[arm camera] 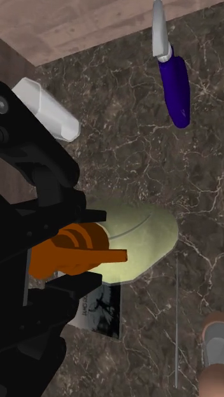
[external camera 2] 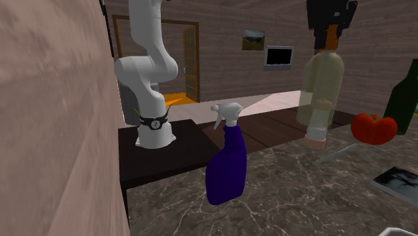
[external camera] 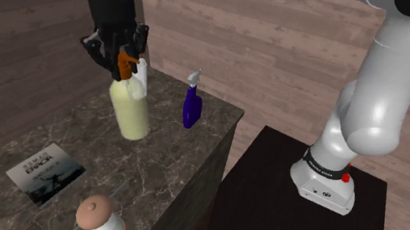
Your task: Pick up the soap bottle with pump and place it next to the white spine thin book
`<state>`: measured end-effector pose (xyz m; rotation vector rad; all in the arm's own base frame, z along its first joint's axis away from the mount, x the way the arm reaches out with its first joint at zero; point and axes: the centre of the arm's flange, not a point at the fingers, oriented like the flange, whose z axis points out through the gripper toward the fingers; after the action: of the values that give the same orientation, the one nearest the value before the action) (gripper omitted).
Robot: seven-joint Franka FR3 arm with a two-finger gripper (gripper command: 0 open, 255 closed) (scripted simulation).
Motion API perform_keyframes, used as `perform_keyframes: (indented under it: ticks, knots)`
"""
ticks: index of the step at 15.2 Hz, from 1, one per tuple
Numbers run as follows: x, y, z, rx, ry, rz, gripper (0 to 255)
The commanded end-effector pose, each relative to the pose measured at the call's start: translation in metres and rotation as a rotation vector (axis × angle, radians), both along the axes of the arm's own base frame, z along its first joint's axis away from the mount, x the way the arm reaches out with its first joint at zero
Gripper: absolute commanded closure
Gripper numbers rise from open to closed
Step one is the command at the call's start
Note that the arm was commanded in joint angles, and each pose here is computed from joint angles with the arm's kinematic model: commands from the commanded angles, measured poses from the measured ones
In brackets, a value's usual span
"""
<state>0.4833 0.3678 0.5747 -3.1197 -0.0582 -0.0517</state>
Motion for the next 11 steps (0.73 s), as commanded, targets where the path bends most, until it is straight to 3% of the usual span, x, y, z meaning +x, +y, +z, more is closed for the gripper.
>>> perform_keyframes:
  ticks: [1, 11]
  knots:
    - [0.006, 0.021, -0.011, 0.001, -0.001, -0.001, 255]
    - [0.041, 0.133, -0.073, 0.001, -0.001, -0.001, 255]
